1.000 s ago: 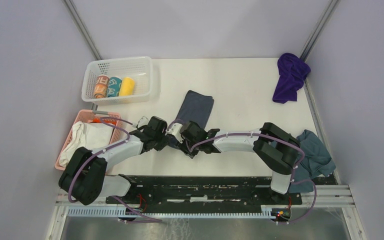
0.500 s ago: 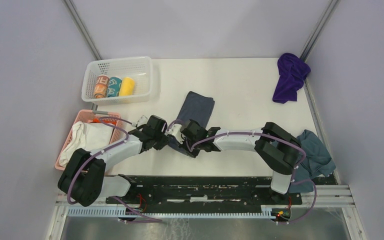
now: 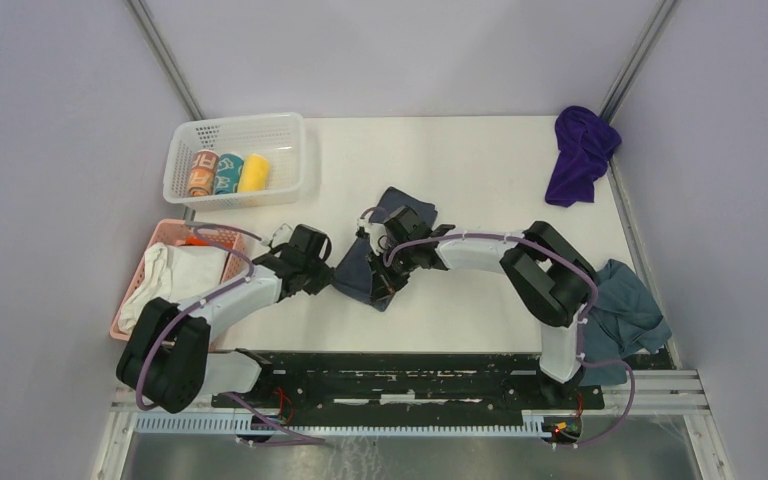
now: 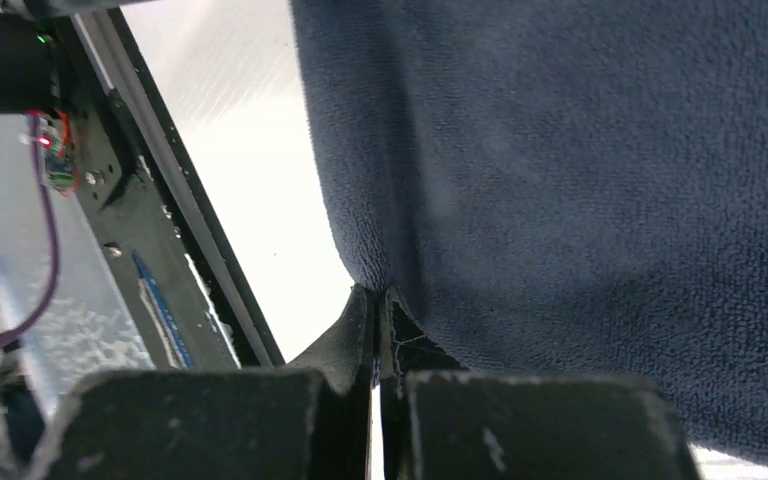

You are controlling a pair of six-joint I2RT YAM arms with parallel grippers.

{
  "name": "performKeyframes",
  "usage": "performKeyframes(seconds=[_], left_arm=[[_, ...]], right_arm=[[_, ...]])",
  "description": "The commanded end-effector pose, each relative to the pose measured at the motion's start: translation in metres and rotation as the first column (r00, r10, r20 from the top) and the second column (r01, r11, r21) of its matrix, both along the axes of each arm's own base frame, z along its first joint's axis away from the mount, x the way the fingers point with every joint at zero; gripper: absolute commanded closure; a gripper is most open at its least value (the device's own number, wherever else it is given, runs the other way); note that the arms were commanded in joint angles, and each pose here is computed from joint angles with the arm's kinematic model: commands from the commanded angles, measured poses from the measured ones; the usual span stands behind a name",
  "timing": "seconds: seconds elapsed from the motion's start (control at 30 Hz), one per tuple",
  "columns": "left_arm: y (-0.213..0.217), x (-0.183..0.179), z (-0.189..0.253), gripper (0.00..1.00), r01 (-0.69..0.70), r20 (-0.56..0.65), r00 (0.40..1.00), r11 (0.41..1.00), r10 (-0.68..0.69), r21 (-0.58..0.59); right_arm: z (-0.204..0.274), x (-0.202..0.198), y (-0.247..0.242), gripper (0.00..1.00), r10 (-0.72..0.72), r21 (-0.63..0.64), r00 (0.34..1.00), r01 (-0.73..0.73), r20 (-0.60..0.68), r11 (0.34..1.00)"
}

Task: Roll the towels
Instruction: Roll the towel at the center of the board.

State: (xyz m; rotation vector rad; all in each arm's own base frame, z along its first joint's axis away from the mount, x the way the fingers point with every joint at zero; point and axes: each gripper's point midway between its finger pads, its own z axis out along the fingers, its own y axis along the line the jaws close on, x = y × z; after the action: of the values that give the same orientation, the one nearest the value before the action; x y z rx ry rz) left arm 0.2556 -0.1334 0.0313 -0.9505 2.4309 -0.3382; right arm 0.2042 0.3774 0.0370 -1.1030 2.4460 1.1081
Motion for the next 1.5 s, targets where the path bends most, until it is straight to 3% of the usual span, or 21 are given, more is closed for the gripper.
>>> performKeyframes(seconds=[0.0,0.27,0.47,0.57,0.77,0.9,1.13,1.47], left_arm=[[-0.003,0.024,0.02,0.69,0.044,0.078,0.996,0.999,-0.045,0.011],[-0.014,0.038,0.013,0.68,0.105,0.06,0.993,0.994,-0.104,-0.009],[0.009,0.04,0.002,0.66,0.062,0.031,0.998,0.998,-0.061,-0.026],[0.024,0.038,0.003,0.58,0.03,0.04,0.999,0.998,-0.028,-0.057],[0.037,0.018,0.017,0.32,0.021,0.109,0.994,0.994,-0.01,-0.106],[0.033,-0.002,0.019,0.26,0.047,0.134,0.991,0.986,-0.026,-0.157],[0.019,-0.029,0.01,0.29,0.074,0.12,0.992,0.961,-0.043,-0.268],[-0.015,-0.02,0.014,0.38,0.156,0.154,0.982,0.927,-0.108,-0.34]], right_arm=[[0.007,0.003,0.006,1.0,-0.033,0.102,0.987,0.049,-0.159,0.994],[-0.019,0.018,-0.011,0.97,-0.121,0.048,0.962,0.137,-0.245,0.989],[-0.029,0.023,-0.016,0.97,-0.151,0.02,0.952,0.162,-0.267,0.987],[-0.032,0.023,-0.017,0.97,-0.154,0.004,0.948,0.162,-0.279,0.987],[-0.033,0.024,-0.016,0.96,-0.158,-0.003,0.944,0.164,-0.291,0.986],[-0.033,0.024,-0.015,0.96,-0.159,-0.01,0.941,0.163,-0.3,0.987],[-0.032,0.026,-0.014,0.96,-0.167,-0.015,0.936,0.171,-0.309,0.985],[-0.032,0.027,-0.014,0.96,-0.174,-0.024,0.935,0.175,-0.31,0.984]])
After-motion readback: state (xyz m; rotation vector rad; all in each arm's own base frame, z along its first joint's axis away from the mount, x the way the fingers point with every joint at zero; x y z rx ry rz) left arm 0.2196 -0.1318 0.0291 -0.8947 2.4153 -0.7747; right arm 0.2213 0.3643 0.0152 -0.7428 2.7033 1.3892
